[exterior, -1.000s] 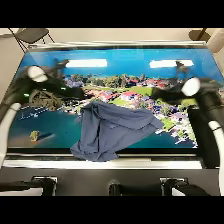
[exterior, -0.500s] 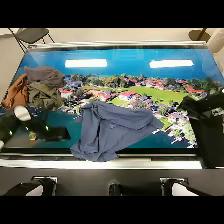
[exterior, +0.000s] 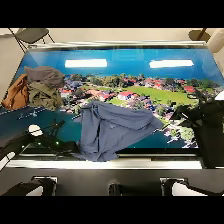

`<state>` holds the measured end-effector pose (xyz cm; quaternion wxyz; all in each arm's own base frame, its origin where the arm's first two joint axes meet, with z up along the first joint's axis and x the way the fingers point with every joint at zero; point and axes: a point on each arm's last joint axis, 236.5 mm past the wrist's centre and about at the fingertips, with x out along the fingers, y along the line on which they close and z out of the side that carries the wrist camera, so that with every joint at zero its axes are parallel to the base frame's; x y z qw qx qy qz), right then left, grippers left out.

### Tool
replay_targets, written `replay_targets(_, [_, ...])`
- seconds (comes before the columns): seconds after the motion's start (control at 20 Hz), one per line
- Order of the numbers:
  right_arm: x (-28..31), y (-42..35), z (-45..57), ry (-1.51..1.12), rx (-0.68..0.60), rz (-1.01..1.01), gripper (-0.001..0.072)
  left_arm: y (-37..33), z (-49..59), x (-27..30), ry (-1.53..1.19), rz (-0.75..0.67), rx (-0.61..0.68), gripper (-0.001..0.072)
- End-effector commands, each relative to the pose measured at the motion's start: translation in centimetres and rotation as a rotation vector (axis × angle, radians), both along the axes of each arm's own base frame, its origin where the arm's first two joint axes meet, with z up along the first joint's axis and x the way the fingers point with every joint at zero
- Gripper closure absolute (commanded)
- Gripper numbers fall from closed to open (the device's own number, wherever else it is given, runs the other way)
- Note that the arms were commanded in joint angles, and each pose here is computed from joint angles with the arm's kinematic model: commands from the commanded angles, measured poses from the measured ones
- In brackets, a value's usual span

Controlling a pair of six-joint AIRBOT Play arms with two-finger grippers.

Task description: Fold the shirts.

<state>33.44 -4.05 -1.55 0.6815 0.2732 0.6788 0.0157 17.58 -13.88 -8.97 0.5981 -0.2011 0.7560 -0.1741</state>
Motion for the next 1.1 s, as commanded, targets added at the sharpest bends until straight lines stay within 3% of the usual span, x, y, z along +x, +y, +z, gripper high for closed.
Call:
replay_targets(0.0, [0.0,0.8,-0.9,0.02,0.045,0.011,0.0091,-1.2,-1.1,-0.6,-0.003,-0.047,0.01,0.0087])
replay_targets(0.2, [0.0,1.0,-2.0,0.047,0.069,0.015,0.0051,-1.5,-1.8,1.0,-0.034,0.029,0.044,0.0381])
replay_targets(0.3, [-0.1,1.0,-2.7,0.067,0.077,0.015,0.0051,-1.4,-1.9,1.3,-0.041,0.041,0.048,0.068])
replay_targets(0.5, [-0.4,3.4,-5.6,0.086,0.015,0.143,0.0018,-1.4,-1.8,1.3,-0.046,0.039,0.046,0.0674])
replay_targets(0.65, [1.9,3.6,-7.3,0.01,-0.067,0.111,0.0017,-1.5,-1.5,0.6,-0.024,0.025,0.039,0.0674])
replay_targets(0.8, [1.8,5.0,-8.4,0.049,-0.005,0.092,0.0041,-1.5,-1.3,0.9,-0.039,0.026,0.038,0.0674])
replay_targets(0.9, [2.1,6.0,-8.8,0.058,0.047,0.066,0.026,-1.5,-1.4,1.0,-0.043,0.028,0.039,0.0674])
replay_targets(0.95, [2.4,6.5,-8.8,0.056,0.07,0.047,0.0421,-1.5,-1.4,1.0,-0.045,0.03,0.039,0.0674])
replay_targets(1.0, [2.7,6.7,-8.7,0.053,0.081,0.022,0.0628,-1.5,-1.3,1.1,-0.046,0.029,0.039,0.0674])
replay_targets(1.05, [3.0,6.8,-8.3,0.047,0.092,0.012,0.0673,-1.6,-1.0,1.2,-0.054,0.023,0.035,0.0674])
